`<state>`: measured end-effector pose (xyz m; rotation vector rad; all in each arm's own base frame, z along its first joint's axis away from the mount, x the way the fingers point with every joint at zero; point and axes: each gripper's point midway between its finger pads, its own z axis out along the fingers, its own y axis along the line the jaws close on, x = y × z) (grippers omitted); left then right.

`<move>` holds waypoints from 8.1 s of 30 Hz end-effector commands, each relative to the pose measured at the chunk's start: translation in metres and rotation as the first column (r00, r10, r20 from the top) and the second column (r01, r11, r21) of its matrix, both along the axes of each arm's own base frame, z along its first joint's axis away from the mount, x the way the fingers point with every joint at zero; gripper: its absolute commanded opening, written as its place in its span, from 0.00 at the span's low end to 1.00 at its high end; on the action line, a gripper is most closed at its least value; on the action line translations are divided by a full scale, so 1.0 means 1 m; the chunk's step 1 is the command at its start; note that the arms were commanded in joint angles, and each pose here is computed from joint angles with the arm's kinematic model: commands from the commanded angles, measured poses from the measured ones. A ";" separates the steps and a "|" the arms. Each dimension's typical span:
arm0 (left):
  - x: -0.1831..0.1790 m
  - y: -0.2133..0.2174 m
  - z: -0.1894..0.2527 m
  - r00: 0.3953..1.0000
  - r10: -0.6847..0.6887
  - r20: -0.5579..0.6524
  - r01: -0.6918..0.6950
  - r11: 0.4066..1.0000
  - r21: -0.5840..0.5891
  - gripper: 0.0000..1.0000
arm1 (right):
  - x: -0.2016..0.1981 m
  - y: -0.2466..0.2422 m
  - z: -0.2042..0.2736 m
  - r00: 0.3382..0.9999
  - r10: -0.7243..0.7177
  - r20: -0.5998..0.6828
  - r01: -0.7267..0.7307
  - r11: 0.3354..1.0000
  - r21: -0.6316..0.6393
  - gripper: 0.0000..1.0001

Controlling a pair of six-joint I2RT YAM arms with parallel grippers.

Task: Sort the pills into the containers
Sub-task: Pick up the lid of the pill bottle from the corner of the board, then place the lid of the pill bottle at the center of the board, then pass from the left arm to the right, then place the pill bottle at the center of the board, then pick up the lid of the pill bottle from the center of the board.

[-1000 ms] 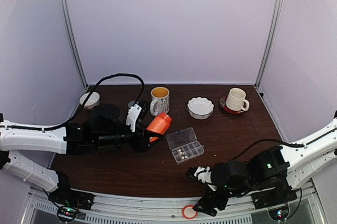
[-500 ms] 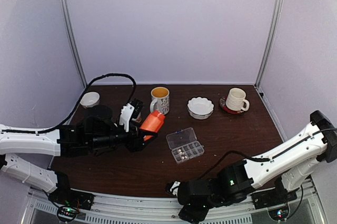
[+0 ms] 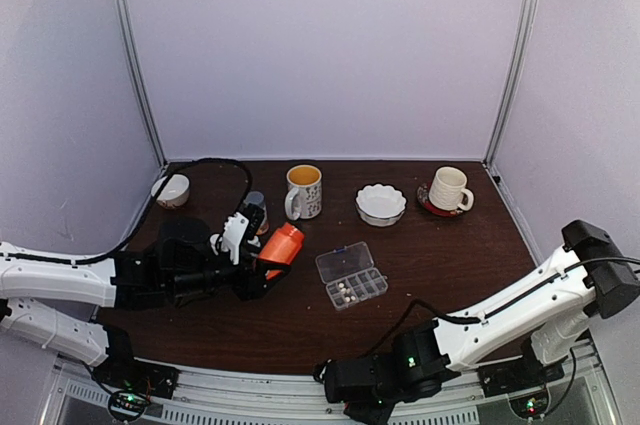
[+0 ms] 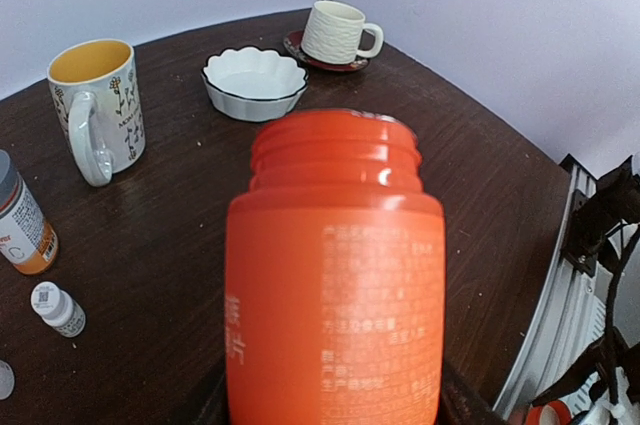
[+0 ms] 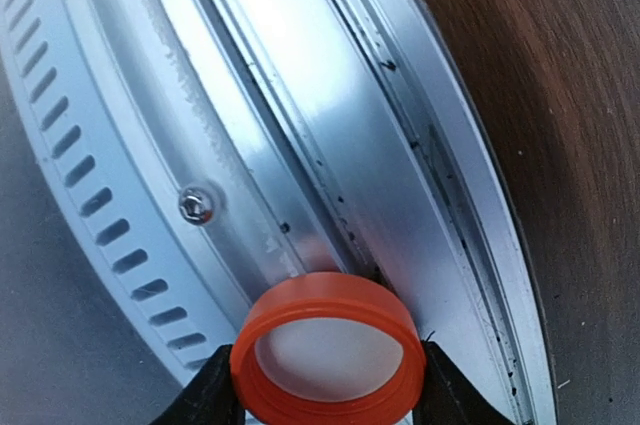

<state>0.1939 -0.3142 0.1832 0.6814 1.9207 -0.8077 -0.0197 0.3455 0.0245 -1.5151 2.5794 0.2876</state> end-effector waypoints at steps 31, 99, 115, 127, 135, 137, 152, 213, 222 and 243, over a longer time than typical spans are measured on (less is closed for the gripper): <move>-0.021 -0.007 0.042 0.990 -0.119 0.077 0.131 0.973 -0.189 0.00 | 0.198 -0.025 0.139 0.846 -0.376 -0.378 0.524 0.451 0.723 0.38; -0.021 0.003 0.030 0.994 -0.085 0.064 0.096 0.975 -0.202 0.00 | 0.287 -0.096 0.032 0.901 -0.377 0.214 0.360 0.926 0.115 0.36; -0.018 -0.013 0.033 0.978 -0.119 0.173 0.160 0.956 -0.248 0.00 | 0.201 0.018 0.226 0.950 -0.300 -0.081 0.250 0.584 0.772 0.98; -0.028 -0.025 0.075 0.954 -0.178 0.242 0.253 0.912 -0.324 0.00 | 0.197 0.068 0.281 0.913 -0.375 -0.162 0.311 0.380 0.871 0.99; -0.040 -0.031 0.090 0.928 -0.242 0.283 0.333 0.879 -0.341 0.00 | 0.196 0.101 0.291 0.916 -0.358 -0.180 0.310 0.349 0.884 0.84; -0.042 -0.033 0.092 0.924 -0.253 0.286 0.345 0.874 -0.342 0.00 | 0.193 0.105 0.290 0.922 -0.339 -0.186 0.307 0.349 0.886 0.74; -0.035 -0.024 0.076 0.953 -0.210 0.216 0.273 0.907 -0.320 0.63 | 0.202 0.096 0.280 0.917 -0.392 -0.074 0.246 0.410 0.878 0.44; -0.032 0.098 0.053 0.991 0.134 0.021 -0.131 0.984 -0.117 0.97 | 0.172 0.077 0.172 0.745 -0.330 0.580 -0.078 0.820 0.567 1.00; -0.025 0.091 0.049 0.987 0.159 -0.029 -0.161 0.985 -0.058 0.97 | 0.186 0.007 0.201 0.683 -0.496 0.536 0.102 0.791 0.603 1.00; -0.011 0.046 0.062 0.993 0.102 -0.066 -0.101 0.995 0.009 0.98 | 0.262 -0.133 0.096 0.693 -0.701 0.168 0.636 0.705 0.316 1.00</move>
